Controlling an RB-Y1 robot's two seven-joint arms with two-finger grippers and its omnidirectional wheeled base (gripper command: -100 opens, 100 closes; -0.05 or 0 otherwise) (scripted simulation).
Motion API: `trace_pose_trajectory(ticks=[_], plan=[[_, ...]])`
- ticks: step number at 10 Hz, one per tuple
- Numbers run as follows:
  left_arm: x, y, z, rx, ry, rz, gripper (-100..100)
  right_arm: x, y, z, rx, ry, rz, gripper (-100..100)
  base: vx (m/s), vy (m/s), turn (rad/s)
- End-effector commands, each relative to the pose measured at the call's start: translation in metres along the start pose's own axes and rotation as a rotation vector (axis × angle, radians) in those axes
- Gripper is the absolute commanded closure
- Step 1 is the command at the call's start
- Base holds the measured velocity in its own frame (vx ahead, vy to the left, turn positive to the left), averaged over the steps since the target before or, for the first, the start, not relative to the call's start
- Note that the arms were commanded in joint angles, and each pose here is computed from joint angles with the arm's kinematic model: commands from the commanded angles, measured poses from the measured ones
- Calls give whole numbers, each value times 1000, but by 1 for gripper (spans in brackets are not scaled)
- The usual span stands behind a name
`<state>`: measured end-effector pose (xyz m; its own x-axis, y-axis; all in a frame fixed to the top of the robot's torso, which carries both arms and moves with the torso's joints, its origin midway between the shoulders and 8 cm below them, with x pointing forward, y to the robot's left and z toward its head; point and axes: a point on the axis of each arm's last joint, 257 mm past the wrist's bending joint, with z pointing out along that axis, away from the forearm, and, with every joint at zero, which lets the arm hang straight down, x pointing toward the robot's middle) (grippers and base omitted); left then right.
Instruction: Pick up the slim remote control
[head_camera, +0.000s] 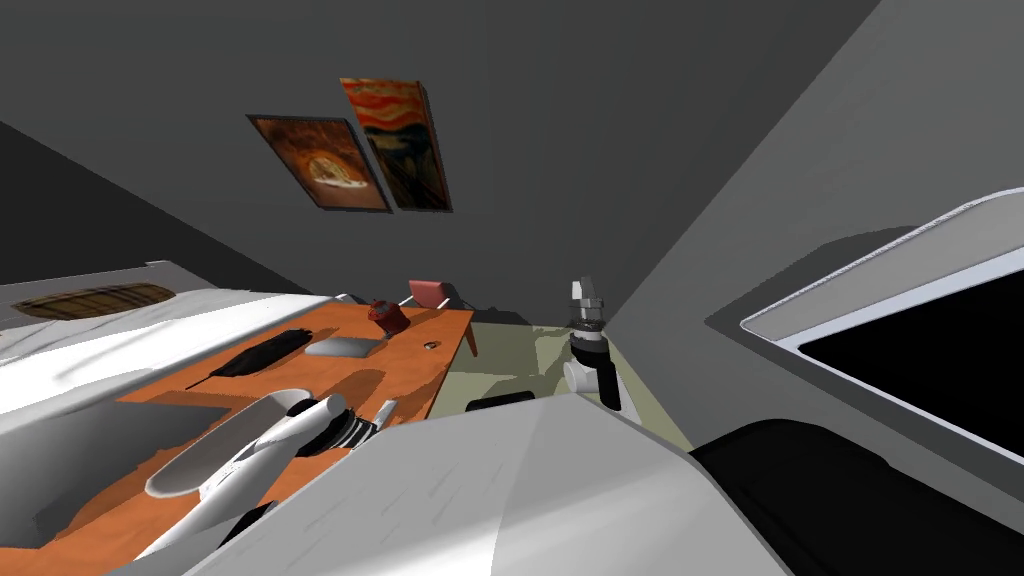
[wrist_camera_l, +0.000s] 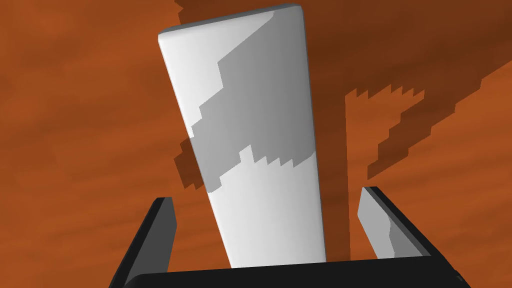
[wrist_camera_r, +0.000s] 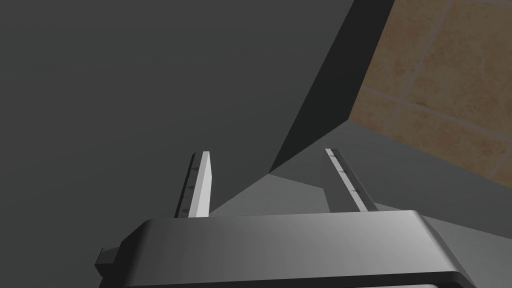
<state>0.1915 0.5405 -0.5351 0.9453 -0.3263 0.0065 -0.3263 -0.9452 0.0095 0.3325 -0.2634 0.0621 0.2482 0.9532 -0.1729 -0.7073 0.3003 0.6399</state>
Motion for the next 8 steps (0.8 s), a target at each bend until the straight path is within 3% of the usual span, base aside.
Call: trace_pose_trajectory(ticks=[1, 3, 5, 6, 8], plan=[[-11, -1, 5, 2, 1, -28, -100, 0, 0, 0, 0, 0, 0, 0, -37, 8, -140], [-24, -2, 9, 3, 1, -63, -100, 0, 0, 0, 0, 0, 0, 0, -35, 6, -170], [-22, -2, 8, 2, 1, -61, -100, 0, 0, 0, 0, 0, 0, 0, -13, 4, -27], [-22, -2, 8, 3, 2, -61, 100, 0, 0, 0, 0, 0, 0, 0, 0, 0, 0], [-22, -1, 8, 1, 2, -64, 100, 0, 0, 0, 0, 0, 0, 0, 0, 0, 0]])
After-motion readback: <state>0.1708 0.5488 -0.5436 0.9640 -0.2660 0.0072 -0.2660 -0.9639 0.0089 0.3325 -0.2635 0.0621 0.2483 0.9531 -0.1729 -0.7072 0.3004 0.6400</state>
